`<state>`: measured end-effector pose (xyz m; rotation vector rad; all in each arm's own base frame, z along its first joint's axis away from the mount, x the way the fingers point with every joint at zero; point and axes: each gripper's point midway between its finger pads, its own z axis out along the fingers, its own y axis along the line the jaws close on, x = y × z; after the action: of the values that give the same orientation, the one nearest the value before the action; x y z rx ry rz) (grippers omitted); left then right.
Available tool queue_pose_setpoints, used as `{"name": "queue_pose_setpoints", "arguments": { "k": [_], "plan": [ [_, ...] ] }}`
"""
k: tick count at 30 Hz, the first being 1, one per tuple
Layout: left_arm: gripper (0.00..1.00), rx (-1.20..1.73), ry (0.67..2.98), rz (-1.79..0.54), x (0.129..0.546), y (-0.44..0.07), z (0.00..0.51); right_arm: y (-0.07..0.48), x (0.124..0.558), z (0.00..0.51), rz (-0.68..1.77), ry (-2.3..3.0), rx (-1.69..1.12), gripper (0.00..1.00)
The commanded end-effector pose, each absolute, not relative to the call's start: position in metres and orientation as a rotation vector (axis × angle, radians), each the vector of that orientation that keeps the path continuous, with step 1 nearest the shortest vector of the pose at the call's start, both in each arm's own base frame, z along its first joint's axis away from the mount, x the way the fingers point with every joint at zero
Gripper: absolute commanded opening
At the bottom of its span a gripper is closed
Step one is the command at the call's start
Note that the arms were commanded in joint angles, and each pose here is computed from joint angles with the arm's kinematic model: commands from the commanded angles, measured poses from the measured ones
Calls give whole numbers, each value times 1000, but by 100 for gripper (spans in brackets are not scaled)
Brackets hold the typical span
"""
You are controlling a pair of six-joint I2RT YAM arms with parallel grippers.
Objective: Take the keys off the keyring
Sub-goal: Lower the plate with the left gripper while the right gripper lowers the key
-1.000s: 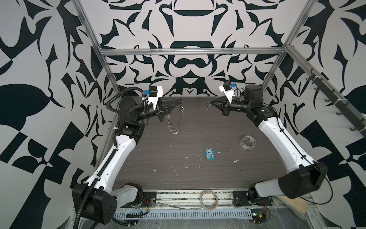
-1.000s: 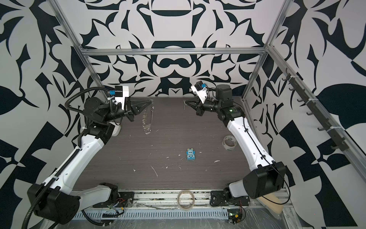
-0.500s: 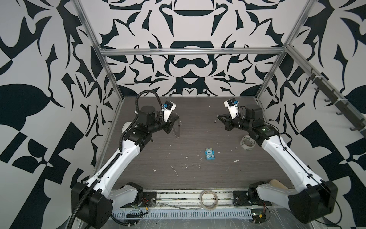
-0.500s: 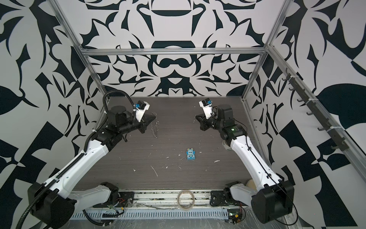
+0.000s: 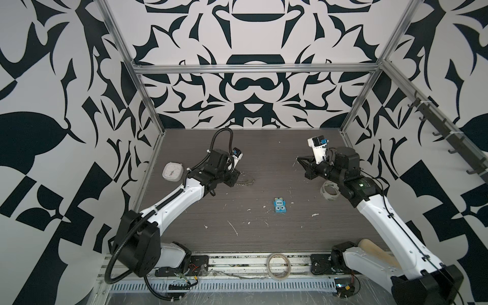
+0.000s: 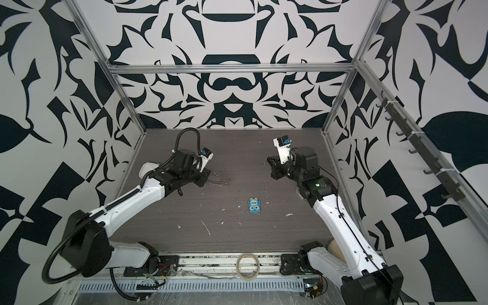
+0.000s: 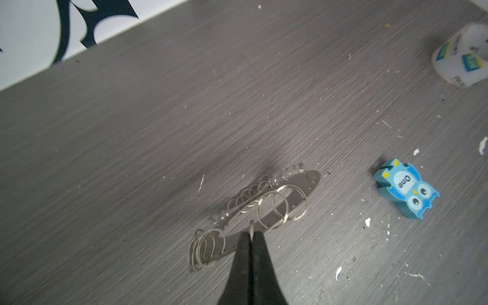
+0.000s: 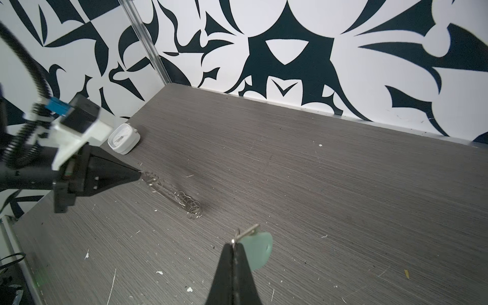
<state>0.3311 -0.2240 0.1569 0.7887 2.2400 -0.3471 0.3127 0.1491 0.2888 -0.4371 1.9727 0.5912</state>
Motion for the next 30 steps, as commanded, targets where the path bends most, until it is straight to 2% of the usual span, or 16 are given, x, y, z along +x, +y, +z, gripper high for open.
{"name": "queue_pose_setpoints", "arguments": {
  "k": [1,13,25,30],
  "plan": [
    [0,779,2300,-336,337,-227,143,146,312,291,558,1962,-447,0],
    [0,934,2414,-295,389,-256,81,150,318,289,563,1973,-463,0],
    [0,917,2504,-349,376,-256,43,151,324,276,575,2020,-444,0],
    [14,899,2492,-373,371,-255,44,151,326,263,572,2052,-439,0]
  ]
}}
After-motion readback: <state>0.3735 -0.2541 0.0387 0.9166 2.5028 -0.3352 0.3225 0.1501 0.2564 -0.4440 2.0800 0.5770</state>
